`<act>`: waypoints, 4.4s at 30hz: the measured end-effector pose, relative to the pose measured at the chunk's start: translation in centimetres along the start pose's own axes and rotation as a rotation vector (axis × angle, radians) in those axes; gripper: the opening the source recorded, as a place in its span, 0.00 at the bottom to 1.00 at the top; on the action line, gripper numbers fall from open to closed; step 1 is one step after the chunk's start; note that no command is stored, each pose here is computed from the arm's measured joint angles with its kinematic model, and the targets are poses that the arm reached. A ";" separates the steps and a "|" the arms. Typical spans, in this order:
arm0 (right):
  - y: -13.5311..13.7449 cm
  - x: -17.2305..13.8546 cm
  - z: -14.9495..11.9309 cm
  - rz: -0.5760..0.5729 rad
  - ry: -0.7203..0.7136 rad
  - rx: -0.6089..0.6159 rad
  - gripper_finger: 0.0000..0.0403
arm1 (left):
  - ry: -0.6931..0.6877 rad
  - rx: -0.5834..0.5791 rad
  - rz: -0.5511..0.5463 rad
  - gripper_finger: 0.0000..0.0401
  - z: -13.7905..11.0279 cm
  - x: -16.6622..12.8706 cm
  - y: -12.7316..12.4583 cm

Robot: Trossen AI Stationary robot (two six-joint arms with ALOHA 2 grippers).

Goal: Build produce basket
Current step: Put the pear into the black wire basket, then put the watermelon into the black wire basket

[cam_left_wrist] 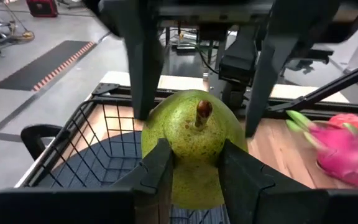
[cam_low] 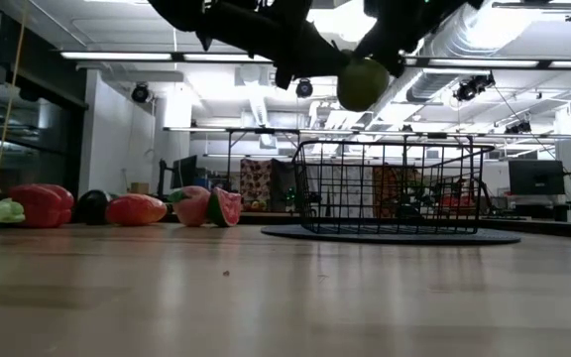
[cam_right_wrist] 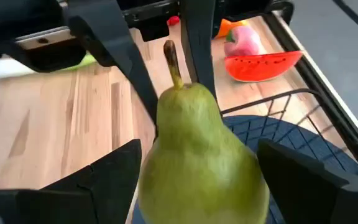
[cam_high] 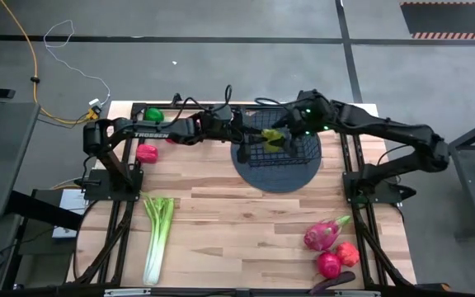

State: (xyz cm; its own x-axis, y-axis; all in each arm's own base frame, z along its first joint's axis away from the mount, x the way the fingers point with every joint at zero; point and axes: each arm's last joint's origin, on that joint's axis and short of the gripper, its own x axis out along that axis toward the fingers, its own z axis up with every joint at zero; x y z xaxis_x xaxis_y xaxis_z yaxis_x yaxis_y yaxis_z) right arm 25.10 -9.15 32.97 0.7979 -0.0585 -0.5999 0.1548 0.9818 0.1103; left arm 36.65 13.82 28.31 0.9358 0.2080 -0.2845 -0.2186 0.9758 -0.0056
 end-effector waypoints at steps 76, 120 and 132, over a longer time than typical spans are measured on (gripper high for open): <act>-7.3 5.0 -7.7 -0.672 0.221 0.644 0.52 | -0.487 -0.238 0.061 0.50 1.1 -18.9 -0.8; -8.3 7.5 -9.5 -0.839 0.292 0.859 0.90 | -0.501 -0.179 0.121 0.50 1.3 -20.2 -0.1; -6.2 1.7 -5.8 -0.634 0.066 0.752 0.94 | -0.500 -0.180 0.124 0.50 1.3 -20.2 -0.1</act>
State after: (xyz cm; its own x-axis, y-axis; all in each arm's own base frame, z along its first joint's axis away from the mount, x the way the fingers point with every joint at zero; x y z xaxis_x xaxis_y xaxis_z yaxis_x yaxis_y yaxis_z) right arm 22.15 -14.25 26.63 0.4087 -0.5018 -0.7623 0.8912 0.3997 0.2147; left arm 18.14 9.66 35.28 0.9078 0.3704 0.1967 -0.3385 0.9240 -0.1779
